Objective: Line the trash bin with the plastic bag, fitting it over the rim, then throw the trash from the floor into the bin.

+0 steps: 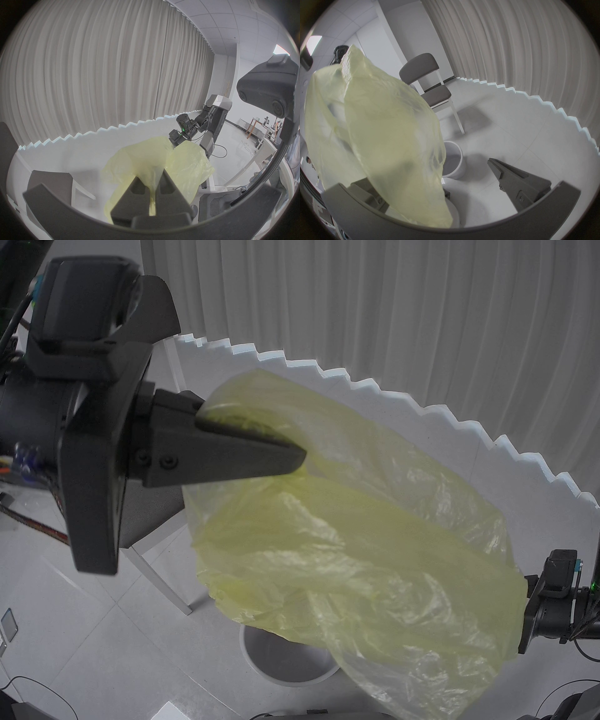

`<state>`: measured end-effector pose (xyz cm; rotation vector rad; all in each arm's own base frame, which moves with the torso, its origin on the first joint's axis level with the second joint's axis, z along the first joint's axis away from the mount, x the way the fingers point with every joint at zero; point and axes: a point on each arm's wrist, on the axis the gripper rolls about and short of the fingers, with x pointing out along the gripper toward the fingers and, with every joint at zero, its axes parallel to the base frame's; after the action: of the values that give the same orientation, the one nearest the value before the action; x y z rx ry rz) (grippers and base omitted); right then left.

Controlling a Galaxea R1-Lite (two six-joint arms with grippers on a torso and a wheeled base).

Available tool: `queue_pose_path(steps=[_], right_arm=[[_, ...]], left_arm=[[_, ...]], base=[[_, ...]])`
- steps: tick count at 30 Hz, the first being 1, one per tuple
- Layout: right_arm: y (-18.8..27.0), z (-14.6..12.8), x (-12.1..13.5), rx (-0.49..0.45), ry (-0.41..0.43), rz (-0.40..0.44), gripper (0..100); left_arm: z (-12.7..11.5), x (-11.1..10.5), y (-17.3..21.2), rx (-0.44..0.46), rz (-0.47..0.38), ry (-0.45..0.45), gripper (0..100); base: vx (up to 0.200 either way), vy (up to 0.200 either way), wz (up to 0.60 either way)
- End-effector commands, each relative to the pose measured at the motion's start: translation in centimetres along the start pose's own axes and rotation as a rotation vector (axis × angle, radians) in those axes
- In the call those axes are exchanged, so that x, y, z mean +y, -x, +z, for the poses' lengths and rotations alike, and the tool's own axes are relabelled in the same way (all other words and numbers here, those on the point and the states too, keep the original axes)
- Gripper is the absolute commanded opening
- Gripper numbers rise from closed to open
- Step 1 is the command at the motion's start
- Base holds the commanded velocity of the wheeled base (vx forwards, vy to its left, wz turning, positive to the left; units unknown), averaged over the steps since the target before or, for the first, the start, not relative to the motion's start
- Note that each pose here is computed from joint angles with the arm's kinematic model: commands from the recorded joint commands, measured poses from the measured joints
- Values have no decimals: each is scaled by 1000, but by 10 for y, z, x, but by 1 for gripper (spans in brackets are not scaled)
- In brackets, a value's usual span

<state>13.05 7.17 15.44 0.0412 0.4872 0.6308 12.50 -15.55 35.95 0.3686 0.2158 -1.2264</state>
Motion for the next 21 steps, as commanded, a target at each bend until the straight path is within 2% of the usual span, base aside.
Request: queue_pose_path(steps=[1, 8, 11, 13, 14, 15, 16, 17, 18, 20, 21], right_arm=[[1, -5, 0, 13, 16, 2, 0], [2, -4, 0, 6, 18, -2, 0], [2, -6, 0, 14, 16, -2, 0], [1, -8, -1, 26, 14, -4, 0], [1, -8, -1, 26, 14, -4, 0], [-1, -7, -1, 22, 2, -3, 0], [-1, -7, -1, 22, 2, -3, 0], [-4, -6, -2, 32, -10, -7, 0], [-7, -5, -3, 38, -17, -11, 0], [-10, -2, -3, 36, -20, -14, 0], [-10, -1, -3, 34, -19, -13, 0]], left_arm=[[0, 0, -2, 5, 3, -1, 0], [-1, 1, -2, 13, 10, 1, 0], [-8, -1, -4, 42, 22, 8, 0], [-18, -2, -13, 110, 76, 17, 0], [-18, -2, -13, 110, 76, 17, 0], [-26, -1, -23, 208, 256, 21, 0], [-26, -1, -23, 208, 256, 21, 0], [-30, 1, -37, 261, 445, 66, 0], [-29, -1, -45, 239, 520, 127, 0], [-24, -4, -52, 157, 585, 268, 0], [-24, -4, -52, 155, 587, 276, 0]], base=[[0, 0, 0], [0, 0, 0], [0, 0, 0], [0, 0, 0], [0, 0, 0], [0, 0, 0], [0, 0, 0], [0, 0, 0], [0, 0, 0], [0, 0, 0], [0, 0, 0]])
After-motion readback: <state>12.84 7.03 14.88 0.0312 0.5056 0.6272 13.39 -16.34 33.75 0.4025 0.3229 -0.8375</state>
